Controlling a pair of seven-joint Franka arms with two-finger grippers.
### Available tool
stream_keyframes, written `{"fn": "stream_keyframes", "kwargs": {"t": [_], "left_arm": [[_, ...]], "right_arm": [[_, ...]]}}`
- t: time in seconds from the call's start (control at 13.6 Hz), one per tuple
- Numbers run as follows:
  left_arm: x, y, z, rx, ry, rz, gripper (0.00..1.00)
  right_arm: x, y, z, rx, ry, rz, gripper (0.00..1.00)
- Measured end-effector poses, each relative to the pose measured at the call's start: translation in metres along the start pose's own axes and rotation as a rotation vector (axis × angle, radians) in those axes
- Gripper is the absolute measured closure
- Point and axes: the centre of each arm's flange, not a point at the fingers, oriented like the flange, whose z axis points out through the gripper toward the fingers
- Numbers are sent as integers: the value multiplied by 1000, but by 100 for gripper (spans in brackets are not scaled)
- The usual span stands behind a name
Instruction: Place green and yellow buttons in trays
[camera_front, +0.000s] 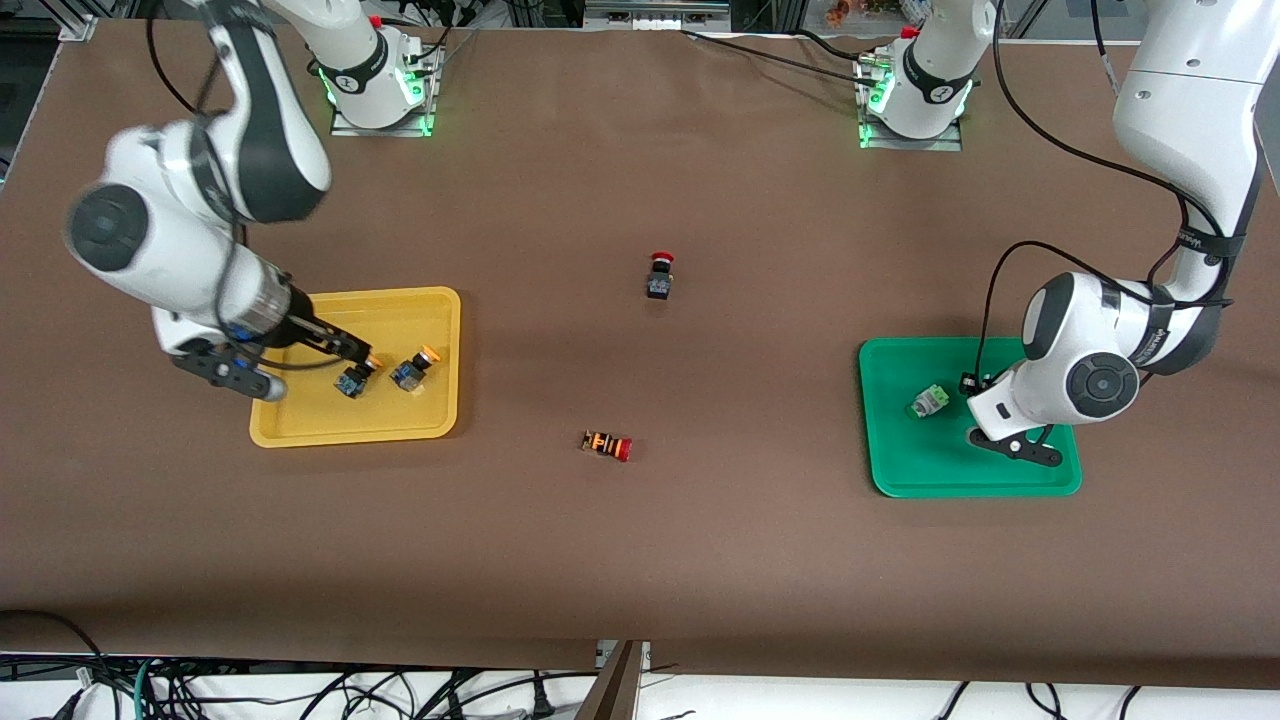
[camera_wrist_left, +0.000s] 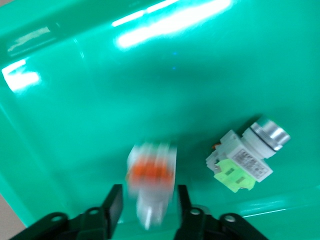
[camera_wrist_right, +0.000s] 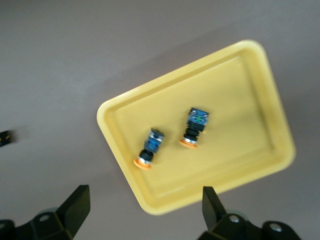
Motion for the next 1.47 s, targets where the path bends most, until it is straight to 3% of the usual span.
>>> {"fn": "stream_keyframes", "kwargs": {"t": [0.22, 0.37, 0.81, 0.96, 1.1, 1.25, 1.47], "left_arm": [[-1, 1, -33, -24, 15, -27, 17], [-7, 4, -82, -26, 47, -42, 0], [-77, -9, -295, 7, 86, -127, 0], [-97, -13, -341, 15, 130, -151, 0], [-113, -18, -375, 13, 205, -185, 0], [-133, -20, -393, 10, 241, -256, 0], [-157, -11, -372, -85, 298, -310, 0]], "right_arm": [[6, 15, -63, -3, -7, -95, 0], [11, 32, -89, -10, -14, -148, 0], [20, 85, -145, 55, 38, -207, 0], [12, 103, -167, 29, 69, -228, 0], [2, 114, -184, -22, 87, -287, 0], [-4, 119, -189, -32, 83, -305, 0], [-4, 117, -173, -39, 48, -311, 0]]}}
